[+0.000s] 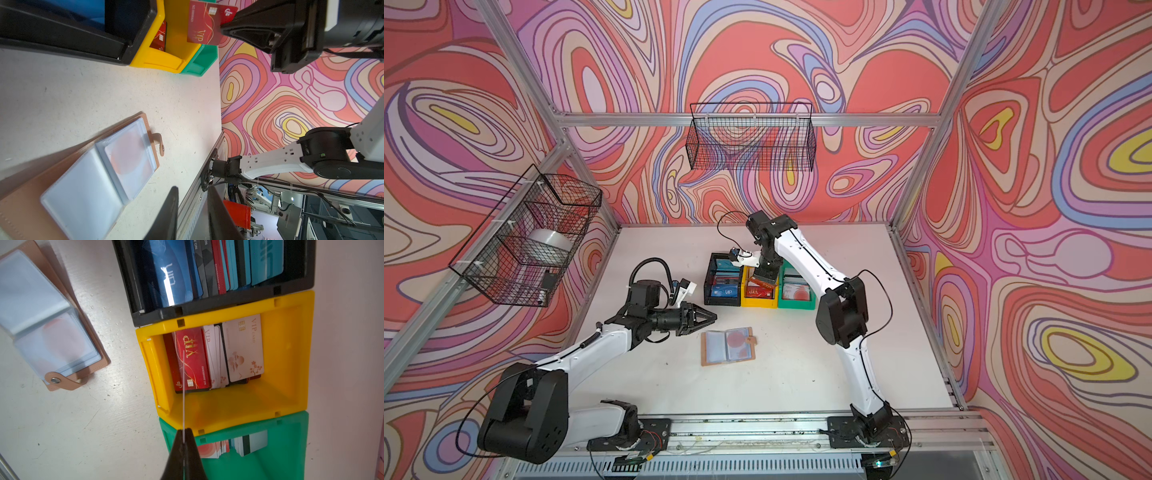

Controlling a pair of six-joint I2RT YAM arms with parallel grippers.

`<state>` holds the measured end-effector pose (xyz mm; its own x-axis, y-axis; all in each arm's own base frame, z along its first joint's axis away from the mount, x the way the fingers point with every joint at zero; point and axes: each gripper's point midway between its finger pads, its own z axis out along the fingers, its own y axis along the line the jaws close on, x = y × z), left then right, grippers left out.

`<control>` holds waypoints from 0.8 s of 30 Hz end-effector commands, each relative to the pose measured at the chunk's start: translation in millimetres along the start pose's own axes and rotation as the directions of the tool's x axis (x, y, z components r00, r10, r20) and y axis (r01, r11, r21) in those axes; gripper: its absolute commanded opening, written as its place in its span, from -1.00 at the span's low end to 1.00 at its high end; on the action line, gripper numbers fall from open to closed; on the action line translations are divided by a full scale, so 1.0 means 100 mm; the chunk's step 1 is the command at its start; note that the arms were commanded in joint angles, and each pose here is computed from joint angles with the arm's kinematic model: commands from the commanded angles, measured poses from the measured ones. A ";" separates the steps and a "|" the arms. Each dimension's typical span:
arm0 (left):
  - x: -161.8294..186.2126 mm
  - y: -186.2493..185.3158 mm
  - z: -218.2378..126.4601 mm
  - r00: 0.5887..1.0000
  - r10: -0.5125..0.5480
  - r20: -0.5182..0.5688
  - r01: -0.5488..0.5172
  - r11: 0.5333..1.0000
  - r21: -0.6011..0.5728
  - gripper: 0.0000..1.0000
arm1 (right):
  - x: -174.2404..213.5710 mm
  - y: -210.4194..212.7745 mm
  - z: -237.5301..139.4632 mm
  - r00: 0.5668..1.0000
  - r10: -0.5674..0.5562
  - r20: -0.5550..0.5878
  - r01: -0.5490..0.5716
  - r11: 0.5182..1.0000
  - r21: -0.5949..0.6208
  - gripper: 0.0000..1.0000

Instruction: Take the credit cards out of the card holder

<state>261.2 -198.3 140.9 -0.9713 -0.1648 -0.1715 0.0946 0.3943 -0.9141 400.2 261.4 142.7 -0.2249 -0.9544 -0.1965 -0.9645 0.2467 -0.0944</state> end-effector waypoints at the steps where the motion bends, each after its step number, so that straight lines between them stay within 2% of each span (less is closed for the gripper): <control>1: -0.07 -0.09 -0.02 0.999 0.036 0.016 -0.036 0.999 0.024 -0.44 | 0.00 -0.02 0.17 0.997 -0.065 -0.042 0.066 0.998 0.022 -1.00; 13: -0.07 -0.08 -0.02 0.999 0.038 0.014 -0.039 0.999 0.023 -0.43 | 0.05 0.13 0.41 0.984 -0.145 -0.102 0.144 0.989 -0.009 -1.00; 24: -0.06 -0.05 -0.02 0.999 0.033 0.013 -0.034 0.999 0.020 -0.44 | 0.06 0.20 0.62 0.977 -0.168 -0.134 0.165 0.986 -0.038 -1.00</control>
<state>262.1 -198.1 141.7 -0.9703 -0.1666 -0.1756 0.0981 0.3926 -0.9145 390.4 271.5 94.8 -0.0878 -0.9932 -0.0769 -0.9894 0.0959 -0.1090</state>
